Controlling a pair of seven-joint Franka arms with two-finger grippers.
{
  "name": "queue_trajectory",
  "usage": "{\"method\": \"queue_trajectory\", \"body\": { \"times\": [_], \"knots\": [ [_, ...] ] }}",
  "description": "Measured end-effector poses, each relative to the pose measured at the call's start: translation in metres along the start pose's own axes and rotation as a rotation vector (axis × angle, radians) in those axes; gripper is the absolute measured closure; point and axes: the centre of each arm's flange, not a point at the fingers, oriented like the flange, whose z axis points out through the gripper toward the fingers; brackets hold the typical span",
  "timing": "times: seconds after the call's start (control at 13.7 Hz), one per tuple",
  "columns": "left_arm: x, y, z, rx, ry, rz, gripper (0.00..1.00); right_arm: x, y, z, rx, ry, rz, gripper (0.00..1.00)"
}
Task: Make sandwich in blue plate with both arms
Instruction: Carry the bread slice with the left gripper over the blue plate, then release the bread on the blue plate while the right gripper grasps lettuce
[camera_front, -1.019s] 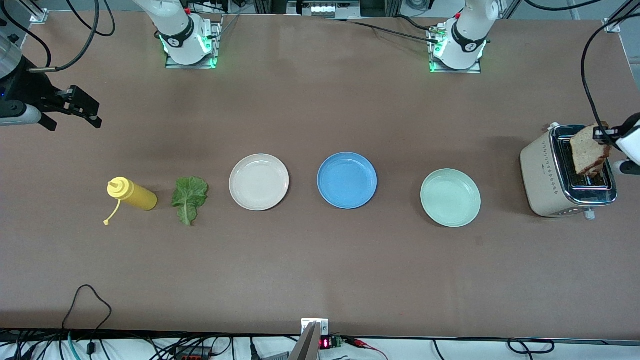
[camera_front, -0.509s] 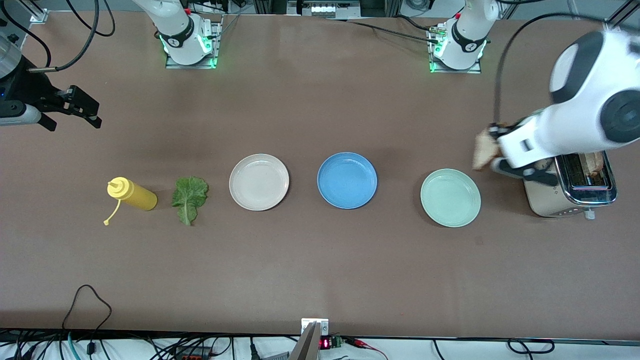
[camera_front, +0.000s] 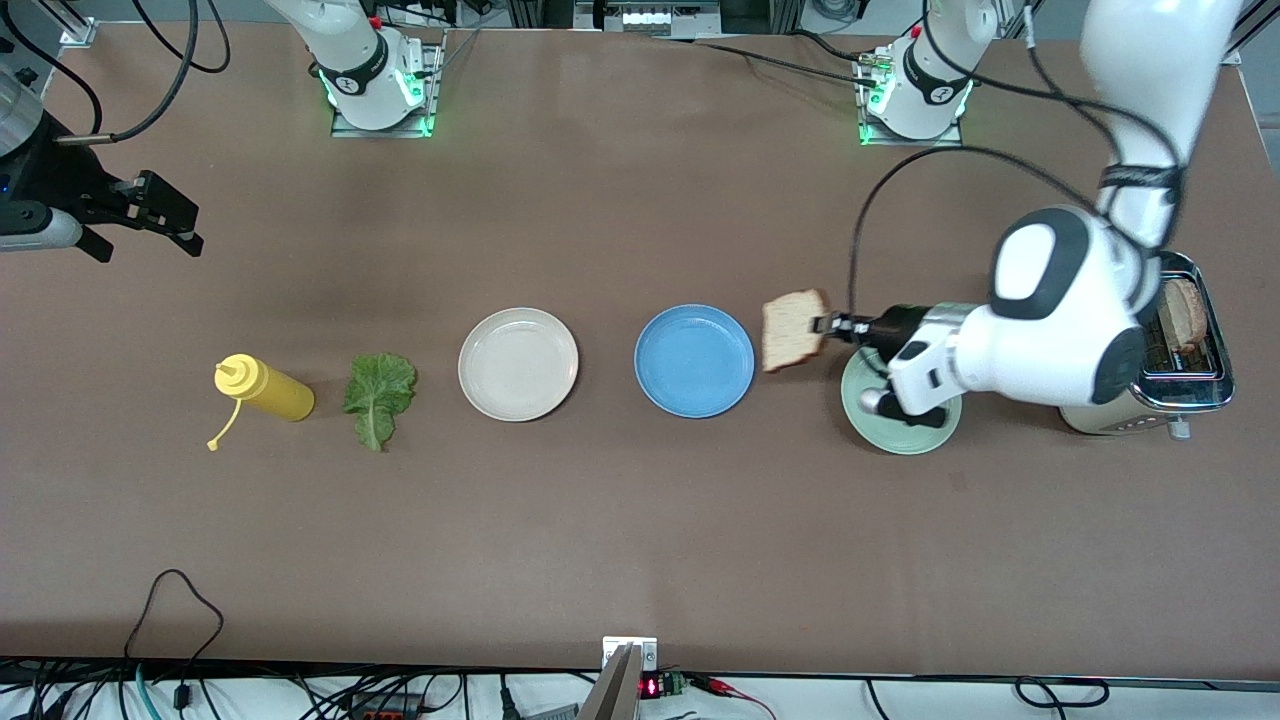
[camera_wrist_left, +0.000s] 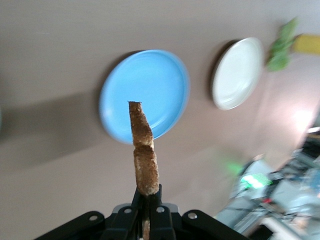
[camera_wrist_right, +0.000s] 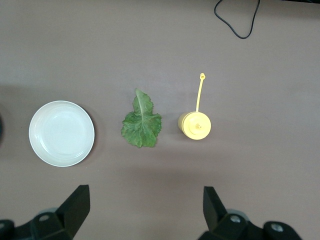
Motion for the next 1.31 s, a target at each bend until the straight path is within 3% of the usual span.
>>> {"method": "queue_trajectory", "body": {
  "times": [0.36,0.58,0.65,0.95,1.09,1.31],
  "knots": [
    [0.004,-0.009,0.132,-0.227,0.129,0.132,0.93,0.001,0.000,0.009,0.001,-0.020,0.000,0.00],
    [0.007,-0.032,0.156,-0.244,0.130,0.163,0.93,0.012,0.001,0.055,0.007,-0.099,-0.001,0.00],
    [0.009,-0.039,0.158,-0.246,0.130,0.162,0.93,0.025,-0.001,0.094,0.013,-0.143,-0.005,0.00],
    [0.013,-0.055,0.182,-0.310,0.130,0.195,0.93,0.056,-0.022,0.188,0.027,-0.161,-0.040,0.00],
    [0.016,-0.064,0.190,-0.315,0.131,0.212,0.81,0.065,-0.045,0.227,0.033,-0.163,-0.074,0.00],
    [0.025,-0.076,0.165,-0.325,0.175,0.226,0.51,0.072,-0.065,0.282,0.039,-0.165,-0.096,0.00]
  ]
}}
